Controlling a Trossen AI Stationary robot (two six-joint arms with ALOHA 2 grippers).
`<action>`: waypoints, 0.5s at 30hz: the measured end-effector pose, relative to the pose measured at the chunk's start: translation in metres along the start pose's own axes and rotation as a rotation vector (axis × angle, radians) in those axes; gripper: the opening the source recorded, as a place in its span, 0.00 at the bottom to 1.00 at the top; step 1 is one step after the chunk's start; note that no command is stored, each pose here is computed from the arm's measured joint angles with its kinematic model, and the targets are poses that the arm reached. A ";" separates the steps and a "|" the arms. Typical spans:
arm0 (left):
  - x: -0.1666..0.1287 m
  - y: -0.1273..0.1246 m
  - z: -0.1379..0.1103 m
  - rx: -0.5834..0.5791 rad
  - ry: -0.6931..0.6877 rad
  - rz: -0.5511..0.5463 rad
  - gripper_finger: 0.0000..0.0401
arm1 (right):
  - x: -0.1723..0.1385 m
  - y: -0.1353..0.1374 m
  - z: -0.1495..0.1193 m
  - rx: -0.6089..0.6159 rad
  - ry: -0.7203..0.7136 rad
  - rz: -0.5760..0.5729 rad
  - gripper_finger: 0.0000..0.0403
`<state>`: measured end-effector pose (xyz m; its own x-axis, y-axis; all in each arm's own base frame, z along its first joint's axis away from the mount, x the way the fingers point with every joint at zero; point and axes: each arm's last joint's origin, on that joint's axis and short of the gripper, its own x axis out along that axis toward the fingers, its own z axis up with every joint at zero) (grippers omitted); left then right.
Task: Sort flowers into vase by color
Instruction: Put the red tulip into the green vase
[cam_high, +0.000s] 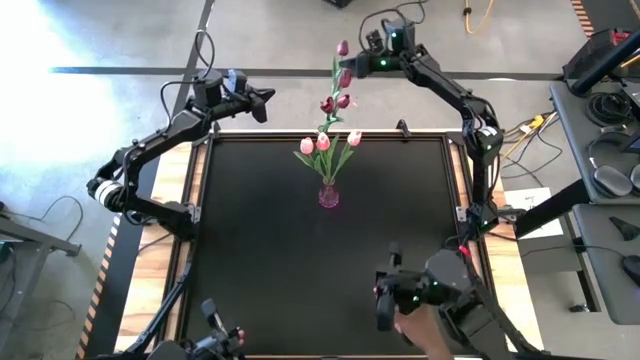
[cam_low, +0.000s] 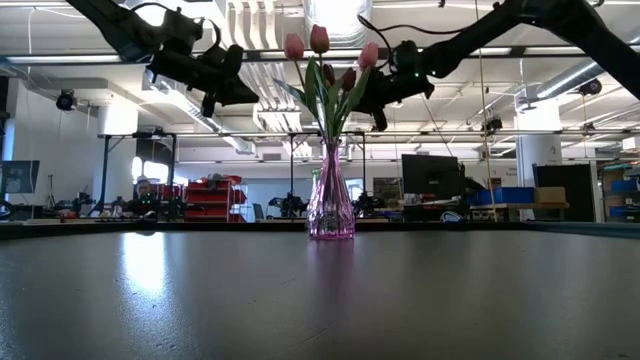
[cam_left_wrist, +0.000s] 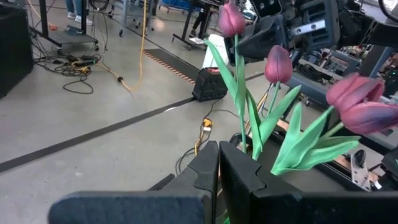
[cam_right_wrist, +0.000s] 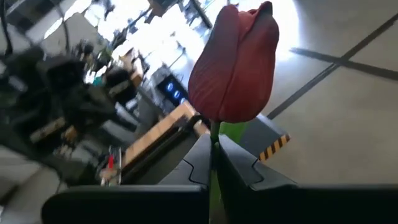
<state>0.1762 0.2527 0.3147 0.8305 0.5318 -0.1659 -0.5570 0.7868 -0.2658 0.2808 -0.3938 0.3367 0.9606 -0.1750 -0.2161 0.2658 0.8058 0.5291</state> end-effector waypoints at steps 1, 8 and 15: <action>0.000 0.000 0.000 0.000 0.001 -0.001 0.00 | 0.003 0.003 -0.002 -0.011 0.012 0.008 0.02; 0.001 -0.001 -0.001 0.015 0.003 -0.005 0.00 | 0.017 0.018 -0.009 -0.096 0.042 0.049 0.02; 0.001 -0.002 -0.002 0.014 0.010 -0.007 0.00 | 0.020 0.025 -0.010 -0.138 0.054 0.098 0.03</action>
<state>0.1783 0.2510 0.3134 0.8344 0.5231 -0.1737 -0.5512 0.7947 -0.2541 0.3054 -0.3717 0.3376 0.9746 -0.0639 -0.2145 0.1535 0.8882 0.4331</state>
